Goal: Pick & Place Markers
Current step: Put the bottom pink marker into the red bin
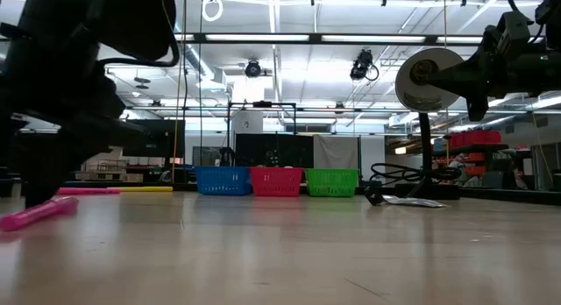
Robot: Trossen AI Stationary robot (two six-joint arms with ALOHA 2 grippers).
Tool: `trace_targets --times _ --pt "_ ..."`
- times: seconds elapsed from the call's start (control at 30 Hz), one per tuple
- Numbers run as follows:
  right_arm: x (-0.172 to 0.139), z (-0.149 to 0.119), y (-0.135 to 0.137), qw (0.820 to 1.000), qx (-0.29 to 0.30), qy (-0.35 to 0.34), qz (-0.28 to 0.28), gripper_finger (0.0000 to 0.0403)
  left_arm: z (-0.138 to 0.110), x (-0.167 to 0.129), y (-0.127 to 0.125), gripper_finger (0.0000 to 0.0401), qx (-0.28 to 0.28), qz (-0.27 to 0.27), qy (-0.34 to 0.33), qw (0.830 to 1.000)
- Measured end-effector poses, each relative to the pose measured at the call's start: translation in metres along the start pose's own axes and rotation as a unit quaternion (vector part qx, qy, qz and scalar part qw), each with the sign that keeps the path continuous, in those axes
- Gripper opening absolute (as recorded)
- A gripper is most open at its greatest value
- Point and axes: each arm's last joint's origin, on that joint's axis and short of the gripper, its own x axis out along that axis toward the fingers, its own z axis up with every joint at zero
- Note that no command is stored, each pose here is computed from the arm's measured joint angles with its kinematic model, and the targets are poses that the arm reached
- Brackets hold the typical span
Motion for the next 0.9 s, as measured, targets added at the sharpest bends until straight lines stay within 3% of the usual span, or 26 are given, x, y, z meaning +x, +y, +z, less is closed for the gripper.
trace_targets --times 0.53,0.9 --pt "0.0 0.0 0.0 1.0 0.0 0.0 0.0 0.0011 0.013 -0.001 -0.005 0.0275 0.011 -0.005 -0.006 1.0" --pt "0.0 0.0 0.0 1.0 0.0 0.0 0.0 0.0011 -0.021 -0.029 0.018 0.0275 -0.02 -0.045 0.066 0.997"
